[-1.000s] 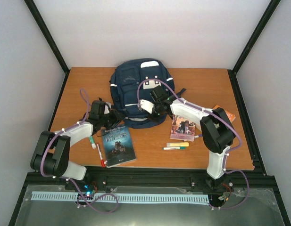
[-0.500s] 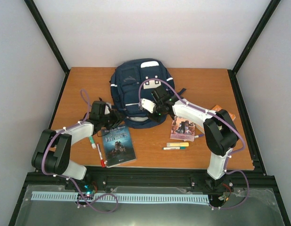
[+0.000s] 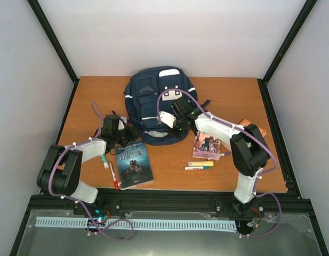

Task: Pack the student bag
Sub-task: Unzip the student bag at the center of the board.

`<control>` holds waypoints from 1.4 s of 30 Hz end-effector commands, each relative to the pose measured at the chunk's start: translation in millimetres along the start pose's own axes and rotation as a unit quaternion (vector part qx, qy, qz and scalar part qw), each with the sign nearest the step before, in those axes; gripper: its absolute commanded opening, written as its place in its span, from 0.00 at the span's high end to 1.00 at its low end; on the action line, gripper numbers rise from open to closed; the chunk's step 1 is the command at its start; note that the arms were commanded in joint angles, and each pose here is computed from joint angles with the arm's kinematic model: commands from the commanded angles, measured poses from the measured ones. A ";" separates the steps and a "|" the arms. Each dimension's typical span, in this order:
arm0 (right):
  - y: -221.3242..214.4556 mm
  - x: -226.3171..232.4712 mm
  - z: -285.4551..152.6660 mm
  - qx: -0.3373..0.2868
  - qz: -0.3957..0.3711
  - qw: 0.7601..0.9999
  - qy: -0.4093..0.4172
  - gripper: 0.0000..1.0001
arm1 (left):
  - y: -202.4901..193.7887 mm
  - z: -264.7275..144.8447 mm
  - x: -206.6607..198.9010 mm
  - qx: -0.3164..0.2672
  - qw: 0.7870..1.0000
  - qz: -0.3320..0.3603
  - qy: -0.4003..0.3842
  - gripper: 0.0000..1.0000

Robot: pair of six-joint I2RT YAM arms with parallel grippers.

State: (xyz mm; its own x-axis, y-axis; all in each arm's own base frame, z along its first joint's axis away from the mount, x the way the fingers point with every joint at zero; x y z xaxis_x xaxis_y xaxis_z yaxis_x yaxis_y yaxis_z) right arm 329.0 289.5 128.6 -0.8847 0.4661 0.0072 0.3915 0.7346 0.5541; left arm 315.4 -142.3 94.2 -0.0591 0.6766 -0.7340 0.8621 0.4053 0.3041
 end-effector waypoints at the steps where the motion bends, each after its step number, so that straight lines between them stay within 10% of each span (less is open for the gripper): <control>1: 11.1 3.6 -8.3 -0.024 -0.003 1.000 -0.001 0.97 | 11.8 -18.8 -28.5 -0.031 0.997 0.041 -0.051 0.77; 11: 9.6 3.2 -4.3 -0.021 0.000 1.000 0.001 0.97 | 6.9 -18.7 -29.3 -0.020 0.997 0.042 -0.062 0.82; 18: 9.4 3.9 -4.4 -0.021 0.001 1.000 0.002 0.97 | 5.2 -16.3 -11.3 -0.018 0.998 0.058 -0.004 0.47; 22: 8.6 4.7 -3.8 -0.021 0.001 1.000 0.004 0.97 | 3.4 -3.3 -10.8 0.001 0.997 0.068 -0.025 0.43; 42: 6.5 4.3 0.7 -0.016 0.007 1.000 0.007 0.97 | -8.2 -0.5 -44.7 0.027 0.988 0.112 -0.101 0.76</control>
State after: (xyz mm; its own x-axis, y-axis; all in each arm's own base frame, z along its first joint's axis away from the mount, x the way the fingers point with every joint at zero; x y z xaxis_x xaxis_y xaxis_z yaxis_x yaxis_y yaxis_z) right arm 328.5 289.5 127.3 -0.8789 0.4767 0.0168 0.4050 0.7272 0.5543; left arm 303.3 -167.1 100.4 0.1380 0.6364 -0.7589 0.9001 0.2392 0.3642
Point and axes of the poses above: each gripper's point midway between its finger pads, its own z axis out along the fingers, its own x axis along the line the jaws close on, y = z × x, the point moved 4 cm from there along -z, back along the fingers, and after that the axes turned 13 degrees about z, right-handed, at the moved point
